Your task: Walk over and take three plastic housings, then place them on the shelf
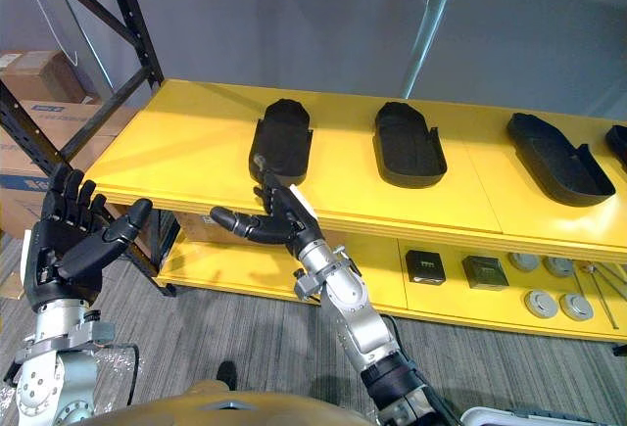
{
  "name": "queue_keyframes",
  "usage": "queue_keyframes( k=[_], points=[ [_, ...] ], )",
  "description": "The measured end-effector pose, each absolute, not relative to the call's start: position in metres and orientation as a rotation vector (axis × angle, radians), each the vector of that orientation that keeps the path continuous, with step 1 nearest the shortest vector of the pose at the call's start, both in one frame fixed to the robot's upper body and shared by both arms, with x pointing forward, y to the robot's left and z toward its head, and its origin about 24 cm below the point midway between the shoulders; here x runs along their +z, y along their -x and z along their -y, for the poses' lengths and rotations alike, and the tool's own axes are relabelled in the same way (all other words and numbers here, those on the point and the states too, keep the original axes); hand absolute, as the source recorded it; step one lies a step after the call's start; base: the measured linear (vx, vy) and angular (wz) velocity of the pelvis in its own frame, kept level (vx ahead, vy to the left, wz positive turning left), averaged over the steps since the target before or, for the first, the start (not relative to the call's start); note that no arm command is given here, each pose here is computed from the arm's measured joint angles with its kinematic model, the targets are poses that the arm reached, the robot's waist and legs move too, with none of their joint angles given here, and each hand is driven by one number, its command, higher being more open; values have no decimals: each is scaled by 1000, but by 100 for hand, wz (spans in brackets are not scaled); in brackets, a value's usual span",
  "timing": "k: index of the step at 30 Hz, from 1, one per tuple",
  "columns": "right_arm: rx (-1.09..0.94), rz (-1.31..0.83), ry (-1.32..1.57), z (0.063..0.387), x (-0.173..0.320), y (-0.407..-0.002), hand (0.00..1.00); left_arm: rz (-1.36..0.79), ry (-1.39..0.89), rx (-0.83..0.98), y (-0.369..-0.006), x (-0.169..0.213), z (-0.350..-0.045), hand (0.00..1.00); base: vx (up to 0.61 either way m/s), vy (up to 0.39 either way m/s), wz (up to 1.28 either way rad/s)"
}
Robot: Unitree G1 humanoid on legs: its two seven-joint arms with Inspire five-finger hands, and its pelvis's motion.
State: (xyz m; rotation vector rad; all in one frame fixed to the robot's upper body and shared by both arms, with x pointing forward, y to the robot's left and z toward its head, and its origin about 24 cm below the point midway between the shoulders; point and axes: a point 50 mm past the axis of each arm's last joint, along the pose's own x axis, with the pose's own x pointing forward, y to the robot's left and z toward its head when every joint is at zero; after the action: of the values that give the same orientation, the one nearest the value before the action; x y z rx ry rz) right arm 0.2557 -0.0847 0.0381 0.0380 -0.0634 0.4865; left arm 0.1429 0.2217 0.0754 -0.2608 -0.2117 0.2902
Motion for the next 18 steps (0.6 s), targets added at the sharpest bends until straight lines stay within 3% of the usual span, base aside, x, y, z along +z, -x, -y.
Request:
queue_keyframes(
  k=[18],
  points=[
    [378, 34, -12, 81, 31, -288, 100, 216, 313, 193, -153, 75, -203, 100, 0, -3, 1]
  ],
)
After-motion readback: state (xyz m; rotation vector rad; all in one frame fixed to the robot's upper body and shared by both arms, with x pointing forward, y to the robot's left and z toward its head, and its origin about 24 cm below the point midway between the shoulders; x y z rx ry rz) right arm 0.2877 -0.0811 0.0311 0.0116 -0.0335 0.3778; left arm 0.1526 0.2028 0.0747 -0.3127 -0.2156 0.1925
